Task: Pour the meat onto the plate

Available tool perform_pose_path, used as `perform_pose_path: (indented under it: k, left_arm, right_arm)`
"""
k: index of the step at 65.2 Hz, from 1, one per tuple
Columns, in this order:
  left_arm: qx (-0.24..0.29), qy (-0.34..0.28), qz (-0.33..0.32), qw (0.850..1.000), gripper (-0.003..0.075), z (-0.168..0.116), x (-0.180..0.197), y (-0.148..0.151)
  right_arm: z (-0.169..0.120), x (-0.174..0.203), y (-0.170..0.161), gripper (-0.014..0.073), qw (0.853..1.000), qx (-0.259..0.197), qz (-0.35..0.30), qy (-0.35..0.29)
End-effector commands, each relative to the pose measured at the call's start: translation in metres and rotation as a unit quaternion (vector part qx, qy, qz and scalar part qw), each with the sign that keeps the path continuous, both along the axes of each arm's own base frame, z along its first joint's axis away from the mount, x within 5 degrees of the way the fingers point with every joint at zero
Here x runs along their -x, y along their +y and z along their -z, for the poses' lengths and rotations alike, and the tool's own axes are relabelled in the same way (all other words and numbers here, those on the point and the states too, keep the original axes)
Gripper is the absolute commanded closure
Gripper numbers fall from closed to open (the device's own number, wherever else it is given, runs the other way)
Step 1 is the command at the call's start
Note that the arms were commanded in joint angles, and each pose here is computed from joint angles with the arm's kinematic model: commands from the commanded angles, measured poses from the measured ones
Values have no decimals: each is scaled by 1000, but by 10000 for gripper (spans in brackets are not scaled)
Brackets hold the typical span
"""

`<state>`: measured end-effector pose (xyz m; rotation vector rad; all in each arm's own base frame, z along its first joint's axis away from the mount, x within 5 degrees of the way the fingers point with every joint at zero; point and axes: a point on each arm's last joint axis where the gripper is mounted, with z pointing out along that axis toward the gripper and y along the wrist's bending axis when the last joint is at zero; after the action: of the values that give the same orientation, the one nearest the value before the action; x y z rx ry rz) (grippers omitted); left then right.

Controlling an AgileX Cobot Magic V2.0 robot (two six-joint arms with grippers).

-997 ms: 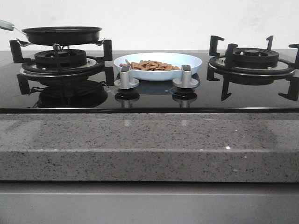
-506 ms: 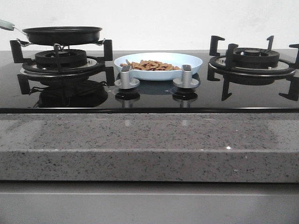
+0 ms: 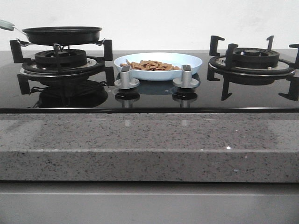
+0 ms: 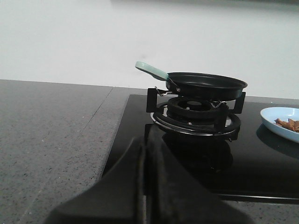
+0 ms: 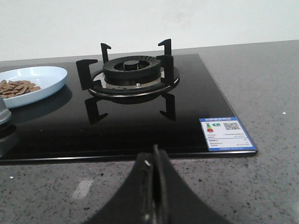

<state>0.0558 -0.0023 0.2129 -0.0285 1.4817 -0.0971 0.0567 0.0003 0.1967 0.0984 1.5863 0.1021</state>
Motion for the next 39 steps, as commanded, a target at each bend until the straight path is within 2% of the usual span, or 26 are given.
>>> perform_pose_path:
  k: [1, 39]
  left_arm:
    - [6, -43, -5, 999, 741, -6, 2, 1]
    - [6, -43, -5, 999, 741, -6, 2, 1]
  right_arm:
    - [-11, 2, -1, 664, 998, 6, 4, -55]
    - [-19, 3, 0, 664, 994, 35, 6, -102]
